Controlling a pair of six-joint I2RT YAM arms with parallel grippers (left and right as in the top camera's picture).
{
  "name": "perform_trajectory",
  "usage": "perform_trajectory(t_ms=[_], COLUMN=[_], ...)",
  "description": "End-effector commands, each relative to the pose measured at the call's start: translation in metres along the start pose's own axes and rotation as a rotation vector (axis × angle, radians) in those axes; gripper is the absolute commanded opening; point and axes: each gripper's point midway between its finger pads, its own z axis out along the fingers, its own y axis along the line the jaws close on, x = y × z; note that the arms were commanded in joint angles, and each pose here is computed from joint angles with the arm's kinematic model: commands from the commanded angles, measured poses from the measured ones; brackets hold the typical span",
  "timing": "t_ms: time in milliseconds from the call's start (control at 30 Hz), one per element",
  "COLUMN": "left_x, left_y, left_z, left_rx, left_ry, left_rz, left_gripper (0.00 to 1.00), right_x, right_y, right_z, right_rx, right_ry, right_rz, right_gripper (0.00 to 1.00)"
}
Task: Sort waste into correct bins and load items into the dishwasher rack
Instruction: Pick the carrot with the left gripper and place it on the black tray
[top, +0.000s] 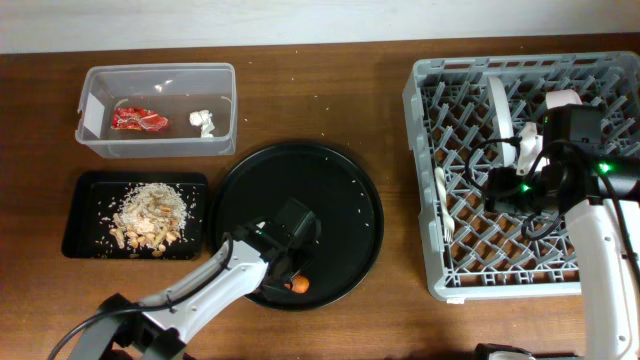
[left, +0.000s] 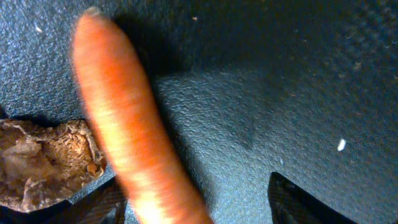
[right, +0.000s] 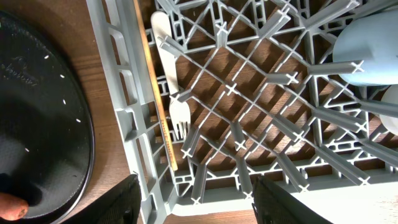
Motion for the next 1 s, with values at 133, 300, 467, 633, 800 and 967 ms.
perform_trajectory(t_ms=[133, 300, 467, 633, 800, 967], left_x=[-0.002, -0.031, -0.139, -0.222, -0.255, -0.252], left_y=[0.014, 0.001, 0.026, 0.121, 0.169, 0.172], left_z=[0.015, -0.008, -0.086, -0.112, -0.062, -0.031], left_rx=[-0.075, 0.007, 0.108, 0.023, -0.075, -0.106], left_ry=[-0.006, -0.062, -0.383, -0.542, -0.472, -0.390], left_rz=[0.005, 0.191, 0.058, -0.327, -0.490, -0.491], left_gripper=[0.30, 0.19, 0.20, 0.25, 0.25, 0.57], right_x=[0.003, 0.004, 0.004, 0.004, 0.004, 0.004], right_y=[-0.001, -0.001, -0.001, -0.001, -0.001, -0.001], right_z=[0.002, 0.002, 0.002, 0.002, 0.002, 0.002], right_rx=[-0.004, -0.004, -0.003, -0.004, -0.004, -0.003], right_ry=[0.012, 0.014, 0.014, 0.015, 0.015, 0.015], right_rz=[0.013, 0.013, 0.013, 0.013, 0.013, 0.013], right_gripper=[0.61, 0.61, 0.61, 0.61, 0.61, 0.61])
